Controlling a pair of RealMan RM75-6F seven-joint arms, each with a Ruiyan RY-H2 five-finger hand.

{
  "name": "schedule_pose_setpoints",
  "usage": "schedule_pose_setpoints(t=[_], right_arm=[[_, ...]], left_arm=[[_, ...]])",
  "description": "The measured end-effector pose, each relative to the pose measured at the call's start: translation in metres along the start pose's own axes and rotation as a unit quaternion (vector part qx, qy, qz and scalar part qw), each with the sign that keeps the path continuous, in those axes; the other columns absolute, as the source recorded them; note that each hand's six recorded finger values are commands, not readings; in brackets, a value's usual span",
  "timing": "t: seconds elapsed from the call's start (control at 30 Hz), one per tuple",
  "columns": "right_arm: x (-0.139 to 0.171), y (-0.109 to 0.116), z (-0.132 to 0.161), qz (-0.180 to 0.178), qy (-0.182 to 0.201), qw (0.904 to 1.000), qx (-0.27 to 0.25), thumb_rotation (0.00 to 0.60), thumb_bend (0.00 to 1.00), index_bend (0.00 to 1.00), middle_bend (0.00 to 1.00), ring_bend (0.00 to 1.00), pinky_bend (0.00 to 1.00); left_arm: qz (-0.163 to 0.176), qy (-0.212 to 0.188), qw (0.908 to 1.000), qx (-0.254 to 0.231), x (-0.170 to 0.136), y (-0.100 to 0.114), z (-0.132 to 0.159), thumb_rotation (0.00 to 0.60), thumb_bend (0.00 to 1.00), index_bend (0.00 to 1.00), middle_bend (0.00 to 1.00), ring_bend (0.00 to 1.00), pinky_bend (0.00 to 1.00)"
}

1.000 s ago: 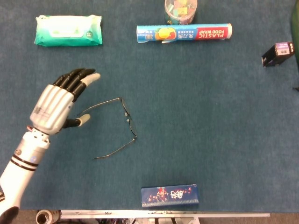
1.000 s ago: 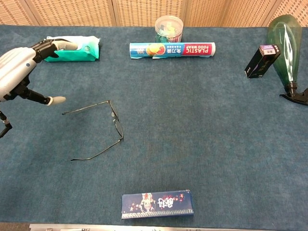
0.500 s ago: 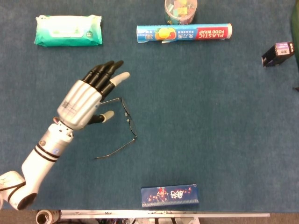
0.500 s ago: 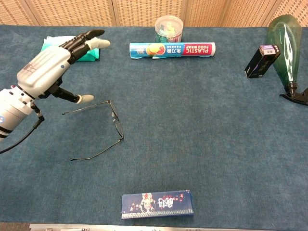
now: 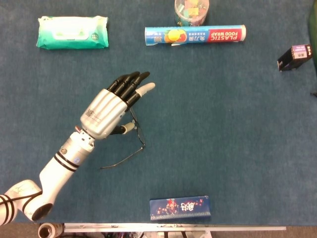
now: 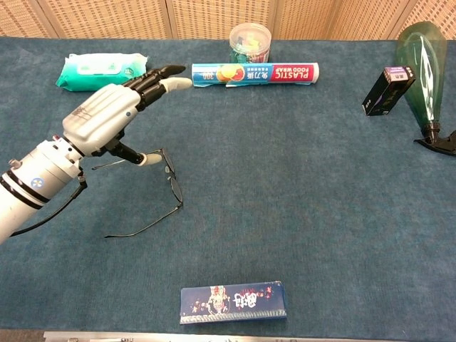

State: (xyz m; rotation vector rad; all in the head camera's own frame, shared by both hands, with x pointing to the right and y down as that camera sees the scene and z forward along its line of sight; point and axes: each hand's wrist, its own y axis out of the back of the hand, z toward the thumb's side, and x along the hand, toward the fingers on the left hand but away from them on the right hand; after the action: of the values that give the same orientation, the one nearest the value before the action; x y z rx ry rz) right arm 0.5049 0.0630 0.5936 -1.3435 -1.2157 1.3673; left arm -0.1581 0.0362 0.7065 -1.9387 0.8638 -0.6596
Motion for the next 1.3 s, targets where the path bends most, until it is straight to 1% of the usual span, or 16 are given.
schedule_pose_setpoints(t=[0.33,0.63,0.77,1.07,1.3], right_arm=[[0.000,0.002,0.002,-0.004,0.003,1.0000,-0.003,0.600,0.04,0.15,0.18,0.21,0.45],[0.001,0.005,0.001,-0.009,0.002,0.9999,-0.005,0.600,0.04,0.15,0.18,0.21,0.45],[0.001,0.006,0.001,-0.010,0.001,0.9999,-0.006,0.600,0.04,0.15,0.18,0.21,0.45],[0.002,0.006,0.001,-0.009,0.001,0.9999,-0.007,0.600,0.04,0.15,0.19,0.21,0.45],[0.003,0.006,-0.001,-0.010,0.000,0.9999,-0.007,0.600,0.04,0.15,0.19,0.21,0.45]], left_arm=[[-0.010,-0.011,0.9999,-0.007,0.013,-0.009,0.012,0.600,0.00,0.09,0.00,0.00,0.11],[-0.038,-0.011,0.9992,-0.006,0.011,-0.024,0.023,0.600,0.00,0.09,0.00,0.00,0.11],[-0.051,-0.008,0.9986,-0.007,0.006,-0.031,0.030,0.600,0.00,0.09,0.00,0.00,0.11],[-0.061,-0.002,0.9981,-0.010,0.004,-0.043,0.043,0.600,0.00,0.09,0.00,0.00,0.12],[-0.074,0.014,0.9971,-0.004,0.005,-0.053,0.040,0.600,0.00,0.06,0.00,0.00,0.12]])
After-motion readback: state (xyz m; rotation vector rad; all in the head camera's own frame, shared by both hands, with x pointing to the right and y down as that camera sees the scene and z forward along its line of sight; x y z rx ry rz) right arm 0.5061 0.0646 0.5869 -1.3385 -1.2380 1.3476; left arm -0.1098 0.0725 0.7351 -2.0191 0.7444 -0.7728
